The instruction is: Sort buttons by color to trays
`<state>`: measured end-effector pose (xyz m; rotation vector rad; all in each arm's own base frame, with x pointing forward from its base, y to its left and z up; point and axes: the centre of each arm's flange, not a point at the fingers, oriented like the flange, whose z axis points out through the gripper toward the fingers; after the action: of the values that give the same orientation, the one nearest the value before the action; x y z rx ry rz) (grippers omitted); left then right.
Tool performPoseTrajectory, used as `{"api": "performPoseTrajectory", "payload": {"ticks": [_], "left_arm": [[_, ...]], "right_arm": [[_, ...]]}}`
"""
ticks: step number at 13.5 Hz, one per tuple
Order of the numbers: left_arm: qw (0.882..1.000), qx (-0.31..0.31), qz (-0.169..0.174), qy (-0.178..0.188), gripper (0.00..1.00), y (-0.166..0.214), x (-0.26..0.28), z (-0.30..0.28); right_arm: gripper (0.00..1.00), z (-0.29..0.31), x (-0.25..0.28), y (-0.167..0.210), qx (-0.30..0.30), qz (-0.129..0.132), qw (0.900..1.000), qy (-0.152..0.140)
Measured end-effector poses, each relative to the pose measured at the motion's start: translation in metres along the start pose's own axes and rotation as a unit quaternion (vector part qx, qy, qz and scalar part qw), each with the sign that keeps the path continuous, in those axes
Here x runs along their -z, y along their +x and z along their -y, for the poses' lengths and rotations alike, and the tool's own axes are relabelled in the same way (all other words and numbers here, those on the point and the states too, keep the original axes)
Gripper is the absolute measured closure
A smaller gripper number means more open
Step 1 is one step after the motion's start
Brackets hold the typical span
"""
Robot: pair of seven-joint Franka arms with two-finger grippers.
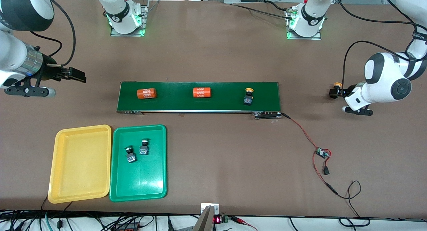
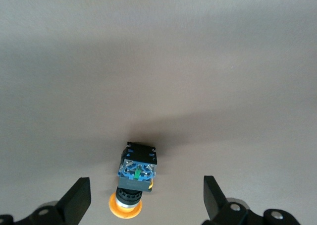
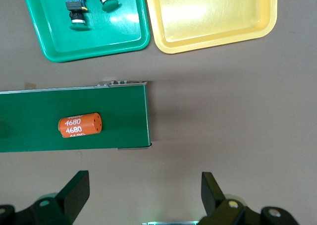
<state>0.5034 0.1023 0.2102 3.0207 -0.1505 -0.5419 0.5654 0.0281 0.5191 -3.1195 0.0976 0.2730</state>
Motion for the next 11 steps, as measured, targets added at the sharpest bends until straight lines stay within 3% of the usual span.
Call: {"api": "performPoseTrajectory", "payload": {"ticks": [4, 11], "left_arm": [[1.000, -0.016, 0.020, 0.010, 0.00, -0.004, -0.026, 0.009], [1.000, -0.025, 0.013, 0.001, 0.00, 0.000, -0.050, 0.012]], "right_arm": [[0.00, 0.000, -0.001, 0.000, 0.000, 0.001, 1.000, 0.000], [0.00, 0.000, -0.004, 0.002, 0.000, 0.005, 1.000, 0.000]]}}
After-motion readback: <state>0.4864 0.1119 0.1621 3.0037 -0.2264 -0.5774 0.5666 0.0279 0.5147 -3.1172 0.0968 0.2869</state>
